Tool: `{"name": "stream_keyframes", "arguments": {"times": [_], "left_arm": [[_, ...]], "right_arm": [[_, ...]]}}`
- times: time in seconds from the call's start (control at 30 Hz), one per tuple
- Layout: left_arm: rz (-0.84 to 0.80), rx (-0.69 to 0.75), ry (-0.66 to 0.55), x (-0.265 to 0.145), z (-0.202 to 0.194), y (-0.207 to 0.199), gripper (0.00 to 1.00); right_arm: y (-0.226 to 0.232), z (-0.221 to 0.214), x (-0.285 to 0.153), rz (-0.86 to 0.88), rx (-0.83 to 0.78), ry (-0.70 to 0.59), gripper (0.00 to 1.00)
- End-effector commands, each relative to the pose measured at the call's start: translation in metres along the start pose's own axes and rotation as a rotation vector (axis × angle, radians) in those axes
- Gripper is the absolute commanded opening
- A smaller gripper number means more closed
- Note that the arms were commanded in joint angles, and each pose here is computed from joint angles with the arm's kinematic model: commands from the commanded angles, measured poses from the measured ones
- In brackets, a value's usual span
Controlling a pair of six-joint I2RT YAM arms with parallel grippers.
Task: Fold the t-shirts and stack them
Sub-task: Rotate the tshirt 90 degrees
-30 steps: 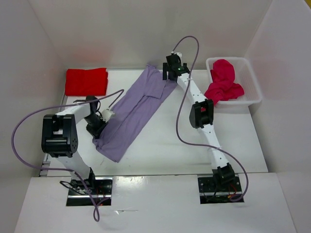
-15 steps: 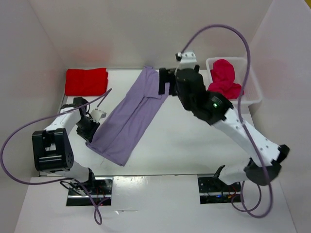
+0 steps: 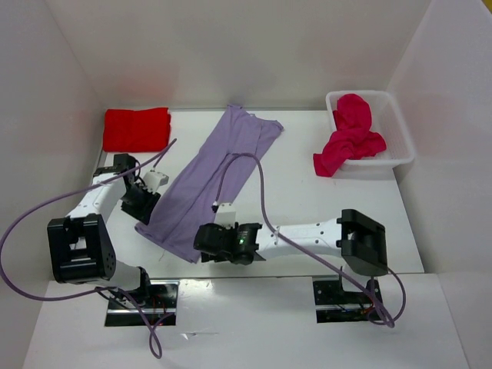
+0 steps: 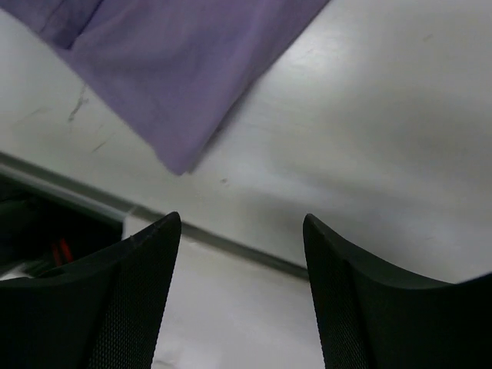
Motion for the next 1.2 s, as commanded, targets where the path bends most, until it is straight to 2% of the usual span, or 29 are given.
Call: {"name": "stream_keyframes", "arguments": {"times": [0.0,0.17,0.2,0.33,0.47,0.7,0.8,0.83,0.87,0.93,0.97,1.03,1.1,1.13,1.17], "left_arm": [[-0.015,0.018,-0.055,0.002,0.005,-0.001,0.5],[-0.026,0.018,-0.059,0.008,0.009,-0.001,0.5],[-0.034,0.016,-0.052,0.01,0.006,-0.003,0.5],[-0.034,0.016,-0.052,0.01,0.006,-0.003,0.5],[-0.032,0.027,-0.067,0.007,0.006,-0.005,0.51],[-0.032,0.041,-0.106,0.0,0.008,-0.009,0.51],[-0.032,0.051,-0.106,0.0,0.008,-0.008,0.51],[-0.032,0.051,-0.106,0.0,0.008,-0.008,0.51],[-0.032,0.051,-0.106,0.0,0.008,-0.008,0.51],[-0.032,0.051,-0.106,-0.002,0.009,-0.008,0.51],[-0.019,0.054,-0.119,-0.006,0.011,-0.006,0.51],[-0.011,0.056,-0.126,-0.01,0.011,-0.008,0.51],[0.027,0.077,-0.164,-0.024,0.016,-0.005,0.53],[0.045,0.089,-0.168,-0.027,0.015,-0.004,0.55],[0.074,0.096,-0.196,-0.038,0.018,-0.003,0.56]], "right_arm": [[0.048,-0.006,-0.005,0.143,0.259,-0.009,0.7],[0.061,-0.031,0.016,0.149,0.306,0.057,0.68],[0.055,-0.04,0.03,0.092,0.28,0.066,0.68],[0.066,-0.035,0.052,0.067,0.288,0.086,0.68],[0.06,-0.038,0.071,0.015,0.316,0.113,0.68],[0.046,-0.035,0.092,-0.017,0.385,0.125,0.63],[0.052,-0.037,0.095,-0.01,0.386,0.144,0.49],[0.051,-0.039,0.1,-0.017,0.374,0.145,0.42],[0.055,-0.039,0.098,-0.006,0.377,0.159,0.3],[0.053,-0.039,0.101,-0.018,0.371,0.177,0.19],[0.048,-0.041,0.103,-0.03,0.367,0.179,0.1],[0.034,-0.04,0.096,-0.054,0.393,0.178,0.01],[0.018,-0.036,0.089,-0.07,0.423,0.173,0.0],[-0.008,-0.04,0.088,-0.125,0.436,0.175,0.0],[-0.008,-0.031,0.071,-0.083,0.46,0.157,0.0]]}}
Point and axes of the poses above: each gripper's point midway between its finger pads, its own x axis out along the fingers, its own y axis along the line the jaws close on, z = x × y, the point moved 6 cm from there along -x, back along the fingers, and after that the axes turned 8 degrees about x, right-handed, at the moved point
